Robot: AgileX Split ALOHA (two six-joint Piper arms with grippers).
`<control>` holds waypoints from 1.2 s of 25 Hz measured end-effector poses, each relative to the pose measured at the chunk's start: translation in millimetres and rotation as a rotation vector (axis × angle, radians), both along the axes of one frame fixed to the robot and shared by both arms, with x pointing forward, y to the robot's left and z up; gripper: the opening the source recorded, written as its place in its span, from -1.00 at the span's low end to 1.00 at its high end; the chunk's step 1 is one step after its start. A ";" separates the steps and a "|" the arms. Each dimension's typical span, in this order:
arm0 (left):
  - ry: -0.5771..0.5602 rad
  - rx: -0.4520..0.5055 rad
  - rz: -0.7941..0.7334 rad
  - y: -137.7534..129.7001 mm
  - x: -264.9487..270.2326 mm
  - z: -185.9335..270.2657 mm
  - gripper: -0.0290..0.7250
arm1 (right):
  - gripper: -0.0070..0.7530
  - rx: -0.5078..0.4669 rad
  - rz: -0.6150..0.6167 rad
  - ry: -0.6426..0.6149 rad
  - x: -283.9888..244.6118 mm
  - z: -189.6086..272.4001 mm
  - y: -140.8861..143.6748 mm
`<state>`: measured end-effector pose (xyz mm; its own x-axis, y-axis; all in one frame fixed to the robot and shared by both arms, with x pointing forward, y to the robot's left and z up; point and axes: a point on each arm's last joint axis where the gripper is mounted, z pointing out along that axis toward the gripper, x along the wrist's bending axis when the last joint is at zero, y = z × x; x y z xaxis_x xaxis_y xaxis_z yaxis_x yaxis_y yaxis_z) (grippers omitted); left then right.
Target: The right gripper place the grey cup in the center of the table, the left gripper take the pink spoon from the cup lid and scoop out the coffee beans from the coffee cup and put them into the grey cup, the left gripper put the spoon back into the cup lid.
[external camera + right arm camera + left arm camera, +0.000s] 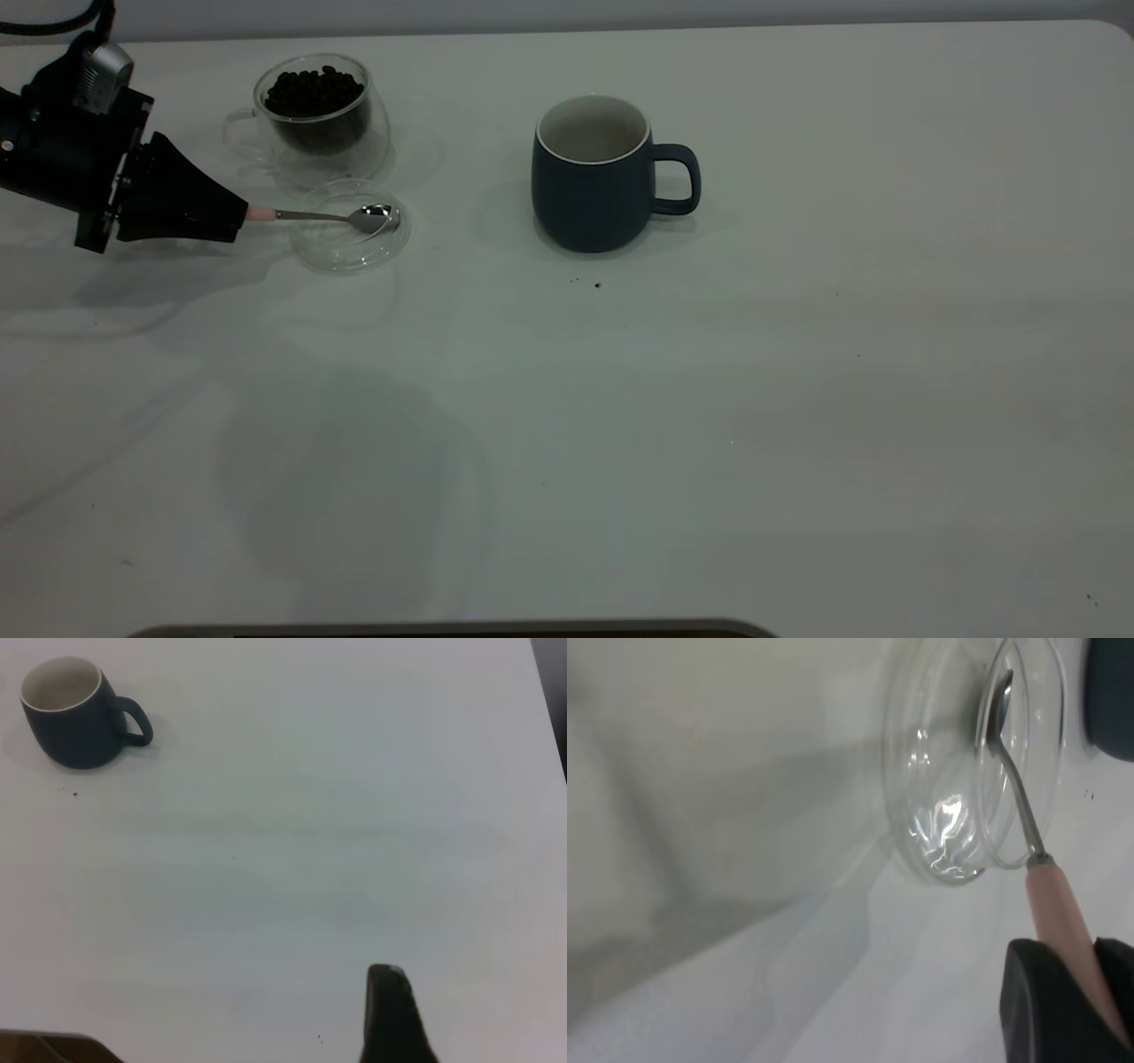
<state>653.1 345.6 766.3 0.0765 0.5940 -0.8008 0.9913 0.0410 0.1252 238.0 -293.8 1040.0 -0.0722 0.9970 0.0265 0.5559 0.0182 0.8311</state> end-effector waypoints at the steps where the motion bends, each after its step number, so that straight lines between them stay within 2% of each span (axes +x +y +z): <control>1: 0.002 0.000 0.002 0.0 0.0 0.0 -0.60 | 0.35 0.000 0.000 0.000 0.0 0.0 0.0; 5: 0.011 0.003 0.008 0.2 0.0 -0.3 -0.50 | 0.35 0.000 0.000 0.000 0.0 0.0 0.0; 12: 0.040 0.019 0.054 5.5 0.6 -1.8 0.16 | 0.35 0.000 0.000 0.000 0.0 0.0 0.0; 15: 0.043 0.018 0.072 11.3 0.0 -1.8 0.35 | 0.35 0.000 0.000 0.000 0.0 0.0 0.0; 23: 0.071 -0.006 0.170 47.6 -5.5 11.5 0.43 | 0.35 0.000 0.000 0.000 0.0 0.0 0.0; 26: 0.032 -0.028 0.185 59.5 -3.1 51.7 0.43 | 0.35 0.000 0.000 0.000 0.0 0.0 0.0; 30: -0.065 -0.024 0.157 58.5 -0.8 122.1 0.43 | 0.35 0.000 0.000 0.000 0.0 0.0 0.0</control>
<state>652.3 404.2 888.3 0.0361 0.5838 -0.8111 0.9625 0.1981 0.1855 238.0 -293.8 1040.0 -0.0722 0.9970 0.0265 0.5559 0.0182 0.8311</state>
